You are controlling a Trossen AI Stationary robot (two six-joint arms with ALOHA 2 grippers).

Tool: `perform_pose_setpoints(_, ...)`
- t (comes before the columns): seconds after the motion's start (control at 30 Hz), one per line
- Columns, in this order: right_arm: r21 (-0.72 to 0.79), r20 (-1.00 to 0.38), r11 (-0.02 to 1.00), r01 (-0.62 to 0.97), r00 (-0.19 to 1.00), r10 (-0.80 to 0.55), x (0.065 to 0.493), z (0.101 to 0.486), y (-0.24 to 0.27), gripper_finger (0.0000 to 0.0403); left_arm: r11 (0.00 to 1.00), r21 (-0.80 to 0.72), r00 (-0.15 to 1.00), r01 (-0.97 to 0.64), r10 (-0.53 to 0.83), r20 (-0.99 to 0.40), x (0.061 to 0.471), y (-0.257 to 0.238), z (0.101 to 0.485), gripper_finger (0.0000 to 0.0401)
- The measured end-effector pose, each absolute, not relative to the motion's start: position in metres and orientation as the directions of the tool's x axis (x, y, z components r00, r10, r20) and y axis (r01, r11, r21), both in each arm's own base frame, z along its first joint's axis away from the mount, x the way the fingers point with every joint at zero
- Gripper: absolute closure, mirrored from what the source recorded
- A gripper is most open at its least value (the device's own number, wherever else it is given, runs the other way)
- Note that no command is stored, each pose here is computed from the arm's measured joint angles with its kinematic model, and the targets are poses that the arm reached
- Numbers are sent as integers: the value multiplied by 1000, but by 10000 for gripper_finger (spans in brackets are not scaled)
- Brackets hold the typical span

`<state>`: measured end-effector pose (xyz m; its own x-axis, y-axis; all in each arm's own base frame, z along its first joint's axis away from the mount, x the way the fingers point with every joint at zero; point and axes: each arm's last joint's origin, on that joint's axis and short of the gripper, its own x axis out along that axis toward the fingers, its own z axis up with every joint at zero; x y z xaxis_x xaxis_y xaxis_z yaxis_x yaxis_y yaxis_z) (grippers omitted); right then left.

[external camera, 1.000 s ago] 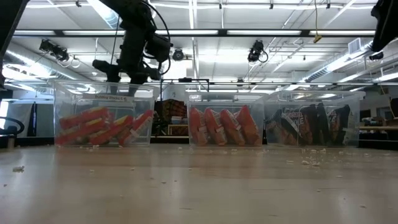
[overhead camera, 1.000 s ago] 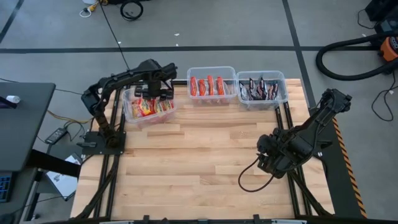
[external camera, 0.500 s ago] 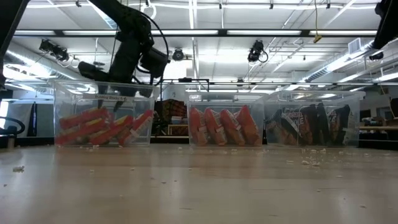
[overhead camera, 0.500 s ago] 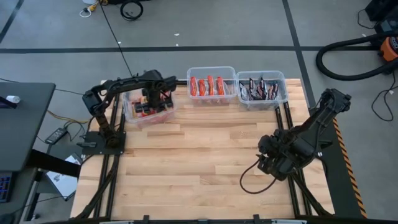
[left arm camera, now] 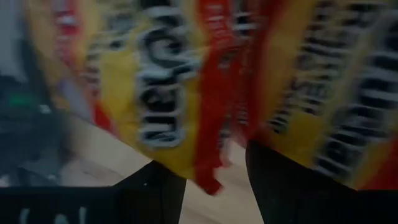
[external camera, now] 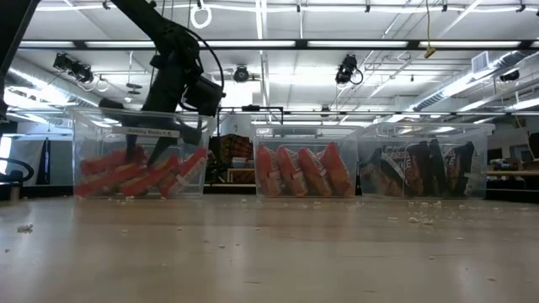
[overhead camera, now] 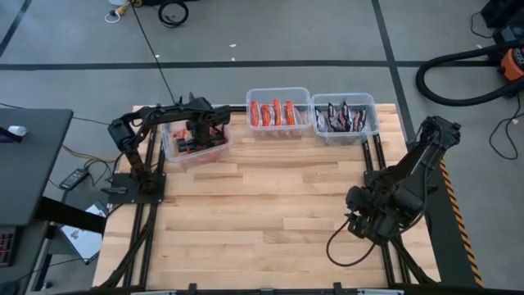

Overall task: Sort Maruchan noodles
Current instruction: Adjust the top left transparent bin

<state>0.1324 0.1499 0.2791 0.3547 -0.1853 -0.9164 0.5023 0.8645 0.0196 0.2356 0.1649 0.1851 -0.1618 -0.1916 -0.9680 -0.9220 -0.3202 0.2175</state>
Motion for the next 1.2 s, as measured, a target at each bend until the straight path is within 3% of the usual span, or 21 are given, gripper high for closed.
perform_pose_setpoints(0.33,-7,-917,876,482,346,-197,126,279,152,137,-257,271,-234,-927,-165,-958,232,160,189,234)
perform_pose_setpoints(0.67,21,-922,857,515,341,-183,123,279,154,137,-277,210,-165,-938,-177,-970,229,164,170,242)
perform_pose_setpoints(0.77,15,-922,860,511,340,-187,122,279,155,137,-251,221,-183,-943,-164,-969,229,162,170,273)
perform_pose_setpoints(0.97,-8,-920,859,511,333,-206,121,279,153,137,-226,167,-144,-960,-116,-983,238,161,178,387)
perform_pose_setpoints(1.2,-36,-913,861,507,334,-235,120,279,150,137,-173,-9,6,-985,14,-1000,244,161,218,397)
